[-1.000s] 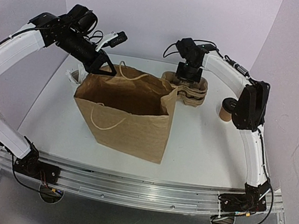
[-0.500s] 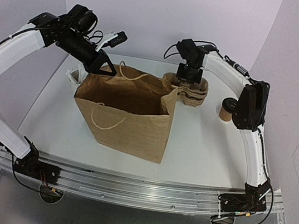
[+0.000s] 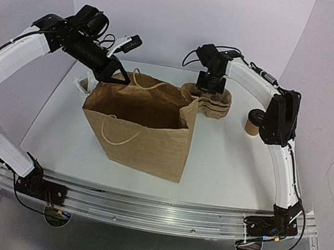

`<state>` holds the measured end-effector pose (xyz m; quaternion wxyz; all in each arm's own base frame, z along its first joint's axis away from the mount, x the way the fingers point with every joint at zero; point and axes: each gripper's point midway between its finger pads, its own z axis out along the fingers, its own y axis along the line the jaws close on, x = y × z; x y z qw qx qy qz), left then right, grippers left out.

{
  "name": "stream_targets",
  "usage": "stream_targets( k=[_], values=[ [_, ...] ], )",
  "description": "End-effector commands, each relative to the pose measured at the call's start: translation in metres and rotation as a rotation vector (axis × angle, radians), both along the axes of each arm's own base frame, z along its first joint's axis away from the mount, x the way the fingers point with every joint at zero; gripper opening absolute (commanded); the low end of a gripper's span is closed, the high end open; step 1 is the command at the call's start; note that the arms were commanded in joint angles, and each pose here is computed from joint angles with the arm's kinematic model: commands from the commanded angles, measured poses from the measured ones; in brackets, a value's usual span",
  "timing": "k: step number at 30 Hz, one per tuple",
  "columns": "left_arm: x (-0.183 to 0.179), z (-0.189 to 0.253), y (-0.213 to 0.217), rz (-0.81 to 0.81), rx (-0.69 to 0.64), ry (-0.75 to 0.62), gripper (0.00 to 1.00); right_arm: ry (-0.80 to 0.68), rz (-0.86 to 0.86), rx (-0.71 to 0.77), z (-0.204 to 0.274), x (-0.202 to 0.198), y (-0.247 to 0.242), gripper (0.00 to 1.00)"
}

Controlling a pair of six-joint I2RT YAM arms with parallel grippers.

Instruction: Pack the takeout coffee

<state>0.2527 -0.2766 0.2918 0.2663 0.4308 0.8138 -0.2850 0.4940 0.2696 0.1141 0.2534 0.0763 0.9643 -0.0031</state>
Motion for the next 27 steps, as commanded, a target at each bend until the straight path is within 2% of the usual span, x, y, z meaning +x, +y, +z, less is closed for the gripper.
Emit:
stream_targets(
  k=[1, 8, 19, 27],
  values=[
    [0.004, 0.016, -0.004, -0.019, -0.052, -0.046, 0.0, -0.005, -0.005, -0.01, 0.002, 0.001, -0.004, 0.06],
    [0.005, 0.016, -0.005, -0.018, -0.053, -0.047, 0.0, -0.041, -0.006, -0.008, 0.02, 0.002, -0.006, 0.06],
    [0.014, 0.017, -0.006, 0.01, -0.055, -0.066, 0.0, -0.159, -0.013, 0.04, 0.088, 0.0, -0.013, 0.03],
    [0.01, 0.011, -0.007, 0.022, -0.062, -0.012, 0.0, -0.186, -0.008, 0.052, 0.106, -0.004, -0.016, 0.01]
  ],
)
